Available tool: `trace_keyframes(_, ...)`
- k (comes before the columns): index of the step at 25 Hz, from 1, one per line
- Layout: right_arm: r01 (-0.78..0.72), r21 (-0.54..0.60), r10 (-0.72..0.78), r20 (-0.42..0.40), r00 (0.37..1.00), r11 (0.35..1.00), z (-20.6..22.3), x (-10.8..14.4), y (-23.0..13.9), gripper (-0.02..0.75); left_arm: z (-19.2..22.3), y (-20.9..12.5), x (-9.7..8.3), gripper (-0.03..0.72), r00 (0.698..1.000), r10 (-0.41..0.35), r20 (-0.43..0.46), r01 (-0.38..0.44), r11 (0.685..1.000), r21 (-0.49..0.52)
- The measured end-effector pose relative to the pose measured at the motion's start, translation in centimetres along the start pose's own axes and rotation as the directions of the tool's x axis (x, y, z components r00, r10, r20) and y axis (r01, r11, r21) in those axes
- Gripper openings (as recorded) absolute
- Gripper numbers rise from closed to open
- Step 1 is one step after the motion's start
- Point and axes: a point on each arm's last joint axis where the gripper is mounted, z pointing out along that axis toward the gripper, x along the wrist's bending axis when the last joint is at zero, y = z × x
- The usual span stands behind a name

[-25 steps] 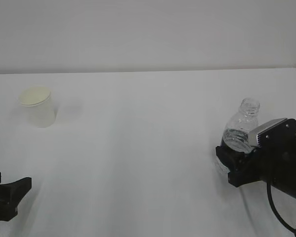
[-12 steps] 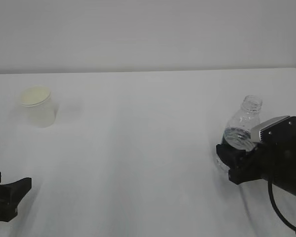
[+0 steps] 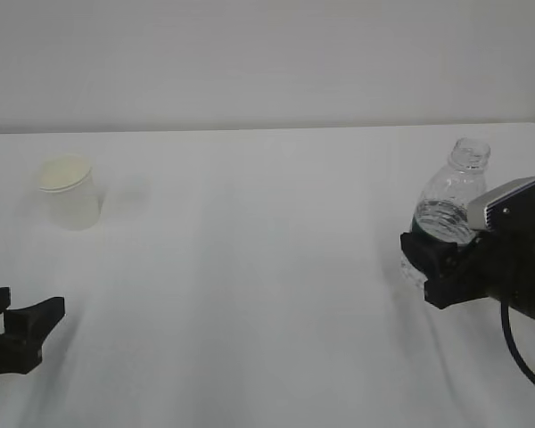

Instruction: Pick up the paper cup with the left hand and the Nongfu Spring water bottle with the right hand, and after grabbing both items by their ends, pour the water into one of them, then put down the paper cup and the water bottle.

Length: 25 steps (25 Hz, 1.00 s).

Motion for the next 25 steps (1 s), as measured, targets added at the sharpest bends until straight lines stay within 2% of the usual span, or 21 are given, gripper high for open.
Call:
trace_keyframes(7, -0.015, -0.003, 0.015, 0.022, 1.000, 1.000, -1.0, -0.2, 1.6, 0.458, 1.1, 1.1, 0.1, 0.534, 1.000, 0.015, -0.006, -0.015, 0.999, -0.049)
trace_keyframes(12, -0.049, 0.013, 0.048, 0.034, 0.998, 0.999, -1.7, -0.3, 2.2, 0.458, 1.2, 0.8, 0.5, 0.534, 0.999, 0.009, -0.048, -0.011, 0.999, -0.035)
trace_keyframes(25, -0.039, 0.009, 0.039, 0.044, 0.998, 0.999, -3.0, -0.3, 3.7, 0.458, 3.4, 0.1, 0.9, 0.534, 0.997, 0.015, -0.080, -0.016, 1.000, -0.003)
